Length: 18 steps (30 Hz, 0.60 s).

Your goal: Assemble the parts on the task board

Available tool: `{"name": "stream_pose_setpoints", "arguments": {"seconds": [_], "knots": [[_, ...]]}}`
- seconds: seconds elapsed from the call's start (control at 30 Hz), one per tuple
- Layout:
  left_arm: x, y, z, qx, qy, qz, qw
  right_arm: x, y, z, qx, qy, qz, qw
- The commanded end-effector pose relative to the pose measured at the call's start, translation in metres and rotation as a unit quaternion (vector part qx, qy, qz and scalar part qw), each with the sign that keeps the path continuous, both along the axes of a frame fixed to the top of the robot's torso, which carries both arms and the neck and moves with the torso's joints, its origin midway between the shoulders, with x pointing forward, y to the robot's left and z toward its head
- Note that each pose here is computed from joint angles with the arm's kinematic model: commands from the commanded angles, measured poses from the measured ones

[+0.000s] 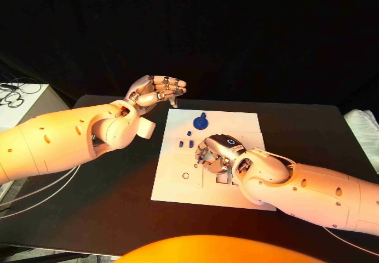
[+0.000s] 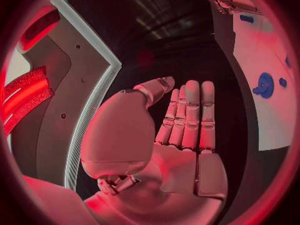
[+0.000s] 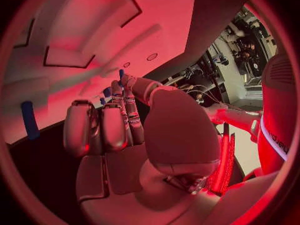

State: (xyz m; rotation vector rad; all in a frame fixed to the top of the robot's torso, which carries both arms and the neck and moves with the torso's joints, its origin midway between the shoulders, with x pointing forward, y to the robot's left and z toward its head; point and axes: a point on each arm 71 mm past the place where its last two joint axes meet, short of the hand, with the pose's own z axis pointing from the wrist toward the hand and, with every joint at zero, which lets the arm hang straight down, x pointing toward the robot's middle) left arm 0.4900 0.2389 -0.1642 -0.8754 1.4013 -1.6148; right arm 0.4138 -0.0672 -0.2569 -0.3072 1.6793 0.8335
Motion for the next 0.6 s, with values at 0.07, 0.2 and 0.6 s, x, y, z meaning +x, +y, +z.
{"name": "stream_pose_setpoints", "arguments": {"seconds": [0.07, 0.2, 0.6], "knots": [[0.0002, -0.0006, 0.0008, -0.003, -0.001, 0.000, 1.000, -0.0030, 0.0026, -0.0042, -0.017, 0.005, 0.006, 1.000], [0.0005, 0.0002, 0.0007, -0.003, -0.001, 0.002, 1.000, -0.0045, 0.0039, -0.0057, -0.017, 0.007, 0.007, 1.000], [0.0009, 0.0008, 0.0005, -0.002, 0.000, 0.002, 1.000, -0.0053, 0.0052, -0.0079, -0.016, 0.009, 0.005, 1.000]]}}
